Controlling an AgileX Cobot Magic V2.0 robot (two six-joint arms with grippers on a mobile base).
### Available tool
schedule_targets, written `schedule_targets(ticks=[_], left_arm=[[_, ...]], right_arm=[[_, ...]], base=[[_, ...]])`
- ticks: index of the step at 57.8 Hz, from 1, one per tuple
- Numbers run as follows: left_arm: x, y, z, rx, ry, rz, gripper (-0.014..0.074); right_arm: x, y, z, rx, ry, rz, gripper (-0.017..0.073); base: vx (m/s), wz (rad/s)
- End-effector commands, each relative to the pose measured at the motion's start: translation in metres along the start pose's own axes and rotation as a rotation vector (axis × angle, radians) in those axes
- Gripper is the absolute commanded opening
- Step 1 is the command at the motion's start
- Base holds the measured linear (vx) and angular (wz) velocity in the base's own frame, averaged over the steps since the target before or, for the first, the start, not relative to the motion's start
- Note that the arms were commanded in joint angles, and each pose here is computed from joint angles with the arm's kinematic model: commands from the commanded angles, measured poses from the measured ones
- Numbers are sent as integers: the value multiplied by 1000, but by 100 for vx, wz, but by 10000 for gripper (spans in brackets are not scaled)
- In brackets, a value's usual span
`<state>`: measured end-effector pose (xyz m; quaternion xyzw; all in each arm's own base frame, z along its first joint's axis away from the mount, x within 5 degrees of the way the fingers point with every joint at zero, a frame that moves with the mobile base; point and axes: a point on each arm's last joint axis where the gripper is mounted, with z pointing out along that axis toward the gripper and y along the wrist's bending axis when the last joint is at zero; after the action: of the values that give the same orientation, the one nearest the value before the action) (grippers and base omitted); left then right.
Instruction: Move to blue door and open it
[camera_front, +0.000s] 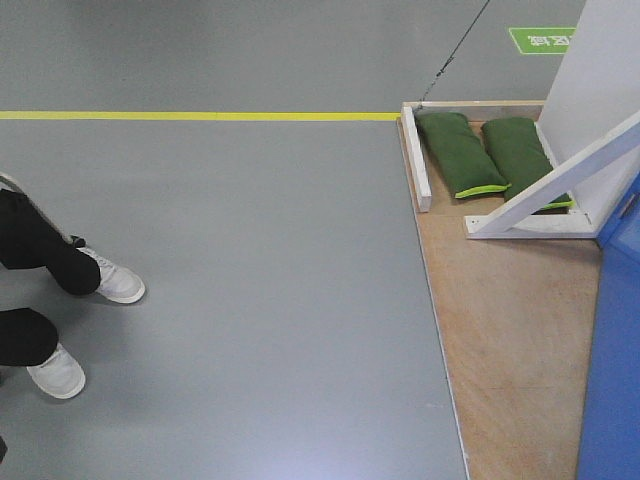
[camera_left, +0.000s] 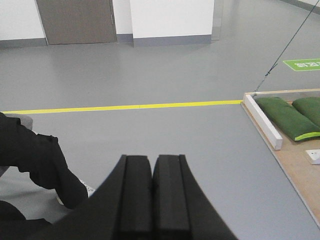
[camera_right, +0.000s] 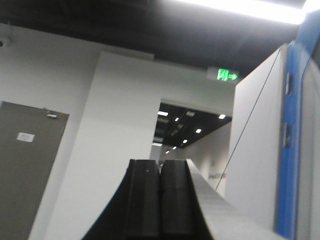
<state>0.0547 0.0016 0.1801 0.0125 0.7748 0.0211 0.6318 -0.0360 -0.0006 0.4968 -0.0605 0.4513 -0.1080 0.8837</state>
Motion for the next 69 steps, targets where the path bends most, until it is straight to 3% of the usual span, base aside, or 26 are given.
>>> schedule_targets(ticks=[1,6,14,19,37,56,57,58,60,69], left_arm=[[-17,0,-4,7,-123,-8,73],[-17,0,-4,7,-123,-8,73],[-17,0,-4,7,-123,-8,73],[-17,0,-4,7,-123,-8,73],[-17,0,-4,7,-123,-8,73],[-17,0,-4,7,-123,-8,73],[-17,0,-4,7,-123,-8,73],[-17,0,-4,7,-123,-8,73],[-17,0,-4,7,-123,-8,73],[-17,0,-4,7,-123,-8,73]], right_arm=[[-13,-4,7,51,-119,-123,12],[-17,-5,6,64,-160,-151,12],[-18,-5,6,52,-175,-3,12],[-16,-4,6,43,-154,58,12],[-10,-3,7,28,-92,110,12],[-6,-2,35,23,-70,104,12],[-6,-2,39,22,-67,104,12],[-17,-5,72,23,-72,104,12],[-21,-6,80,27,-81,102,12],[-31,-13,101,162,-90,22,12]], base=[[0,0],[0,0],[0,0],[0,0],[0,0],[0,0],[0,0],[0,0],[0,0],[0,0]])
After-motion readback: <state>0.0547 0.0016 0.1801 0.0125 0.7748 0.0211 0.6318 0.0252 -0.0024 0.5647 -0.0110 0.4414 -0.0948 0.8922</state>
